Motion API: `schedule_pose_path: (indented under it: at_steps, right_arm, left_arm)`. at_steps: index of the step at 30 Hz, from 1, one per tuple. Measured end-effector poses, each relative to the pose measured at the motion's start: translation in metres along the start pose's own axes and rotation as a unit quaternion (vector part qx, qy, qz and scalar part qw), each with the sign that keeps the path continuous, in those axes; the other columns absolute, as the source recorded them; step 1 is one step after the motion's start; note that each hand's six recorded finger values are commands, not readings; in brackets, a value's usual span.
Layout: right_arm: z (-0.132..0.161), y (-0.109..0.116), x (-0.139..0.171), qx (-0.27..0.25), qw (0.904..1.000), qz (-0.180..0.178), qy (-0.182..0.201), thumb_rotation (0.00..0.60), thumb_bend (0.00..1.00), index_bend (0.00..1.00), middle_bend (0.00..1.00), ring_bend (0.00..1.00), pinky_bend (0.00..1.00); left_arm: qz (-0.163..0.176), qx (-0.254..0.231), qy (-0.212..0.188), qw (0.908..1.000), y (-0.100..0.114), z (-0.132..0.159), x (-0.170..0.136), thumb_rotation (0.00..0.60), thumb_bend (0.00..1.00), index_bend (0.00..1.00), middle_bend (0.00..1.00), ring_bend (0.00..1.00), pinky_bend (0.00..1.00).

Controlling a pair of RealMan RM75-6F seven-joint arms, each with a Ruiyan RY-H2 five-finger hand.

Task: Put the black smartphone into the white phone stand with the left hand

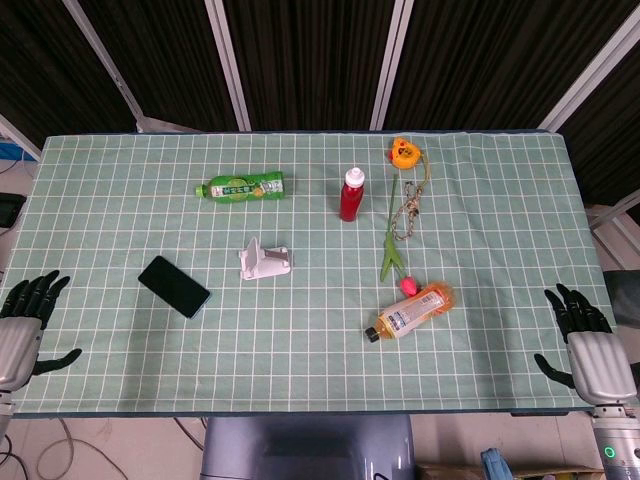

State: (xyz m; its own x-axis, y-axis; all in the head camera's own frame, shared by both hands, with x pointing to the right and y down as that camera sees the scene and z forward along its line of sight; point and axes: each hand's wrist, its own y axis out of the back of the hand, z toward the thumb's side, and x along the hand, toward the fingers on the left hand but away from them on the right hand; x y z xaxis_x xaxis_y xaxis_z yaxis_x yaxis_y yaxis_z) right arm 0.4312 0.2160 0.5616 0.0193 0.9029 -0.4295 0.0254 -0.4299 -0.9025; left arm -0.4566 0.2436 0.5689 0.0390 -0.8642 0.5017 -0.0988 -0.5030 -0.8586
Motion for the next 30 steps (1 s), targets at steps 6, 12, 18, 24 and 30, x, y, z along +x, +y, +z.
schedule_pose_path:
  at_steps: [6,12,18,24,30]
  right_arm:
    - [0.000,0.000,0.000,0.000,1.0000,0.000,-0.001,0.600,0.32,0.05,0.00,0.00,0.18]
    - [0.000,0.000,0.000,-0.001,1.0000,0.000,-0.001,0.600,0.32,0.05,0.00,0.00,0.18]
    - [0.000,0.000,-0.001,0.000,1.0000,0.001,-0.002,0.600,0.32,0.05,0.00,0.00,0.18]
    - [0.000,-0.001,-0.003,0.000,1.0000,0.003,-0.003,0.600,0.32,0.05,0.00,0.00,0.18]
    - [0.000,-0.001,-0.004,0.001,1.0000,0.004,-0.003,0.600,0.32,0.05,0.00,0.00,0.18]
  left_arm:
    - [-0.002,0.001,0.000,1.0000,-0.001,0.000,0.000,0.600,0.07,0.00,0.00,0.00,0.00]
    - [-0.004,0.002,-0.002,1.0000,-0.001,0.001,0.000,0.600,0.07,0.00,0.00,0.00,0.00]
    - [-0.006,0.003,-0.008,0.9999,-0.001,0.003,0.002,0.600,0.07,0.00,0.00,0.00,0.00]
    - [-0.015,0.035,-0.041,0.9985,0.000,0.012,0.015,0.600,0.07,0.00,0.00,0.00,0.00]
    - [-0.043,0.063,-0.064,0.9950,-0.001,0.021,0.037,0.600,0.07,0.00,0.00,0.00,0.00]
